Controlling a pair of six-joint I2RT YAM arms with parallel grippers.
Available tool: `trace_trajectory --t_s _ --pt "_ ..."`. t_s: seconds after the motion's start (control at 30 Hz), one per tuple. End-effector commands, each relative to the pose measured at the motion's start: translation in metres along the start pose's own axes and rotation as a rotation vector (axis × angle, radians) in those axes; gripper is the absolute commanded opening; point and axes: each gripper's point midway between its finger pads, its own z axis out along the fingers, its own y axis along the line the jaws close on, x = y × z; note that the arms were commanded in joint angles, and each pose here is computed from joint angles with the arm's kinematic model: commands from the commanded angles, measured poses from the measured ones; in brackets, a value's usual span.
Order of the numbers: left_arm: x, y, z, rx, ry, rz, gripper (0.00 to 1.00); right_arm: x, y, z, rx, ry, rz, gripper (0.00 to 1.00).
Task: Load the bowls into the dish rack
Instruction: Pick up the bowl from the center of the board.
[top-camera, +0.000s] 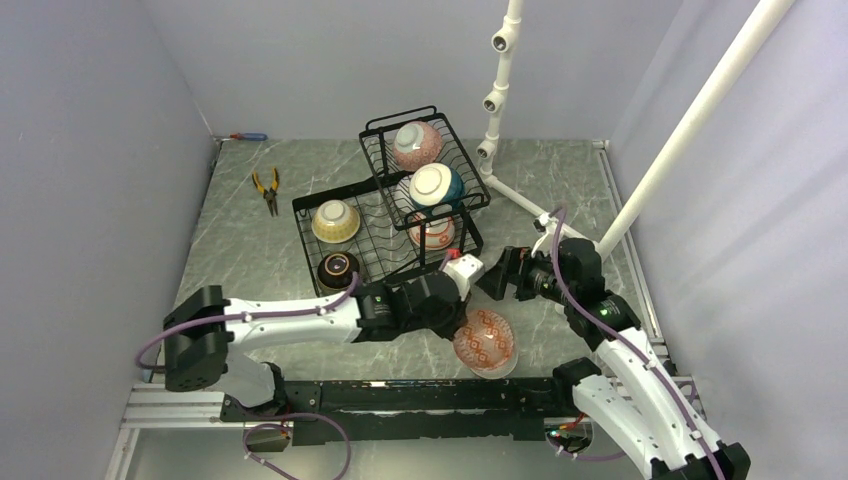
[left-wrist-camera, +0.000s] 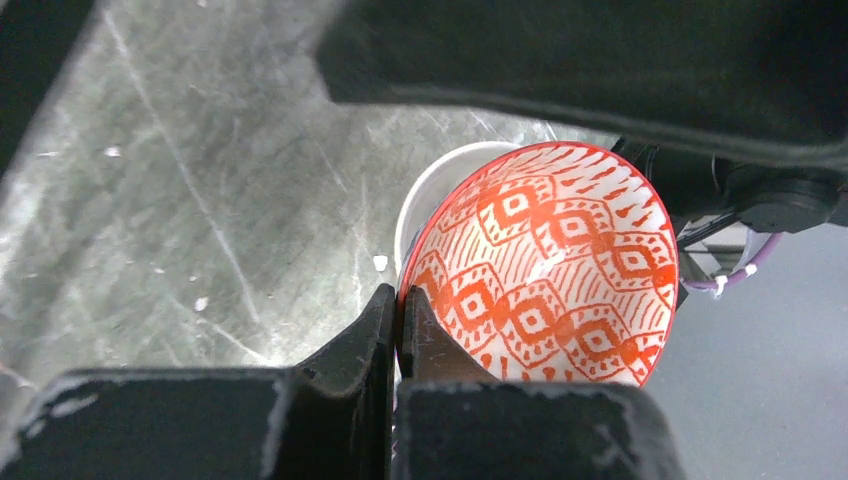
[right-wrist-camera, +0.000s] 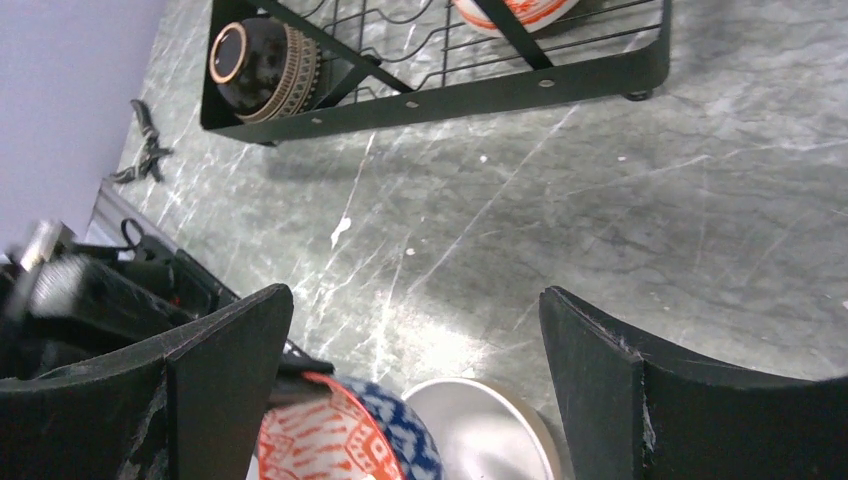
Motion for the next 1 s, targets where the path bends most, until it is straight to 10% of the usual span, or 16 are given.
trace_trajectory --t_s 0.0,0.5,0.97 --pt "-0.041 0.011 -0.030 -0.035 -0.115 -0.064 0.03 -0.011 0.028 -0.008 -0.129 -0.010 -0.060 0.98" --pt "-0.053 0.074 -0.065 -0.257 -0.165 -0.175 0.03 0.016 0.048 0.014 -0.340 0.142 -0.020 0.91" --pt "-0.076 0.068 -0.072 -0.252 -0.194 -0.140 0.03 0.037 0.057 0.037 -0.368 0.248 -0.065 0.58"
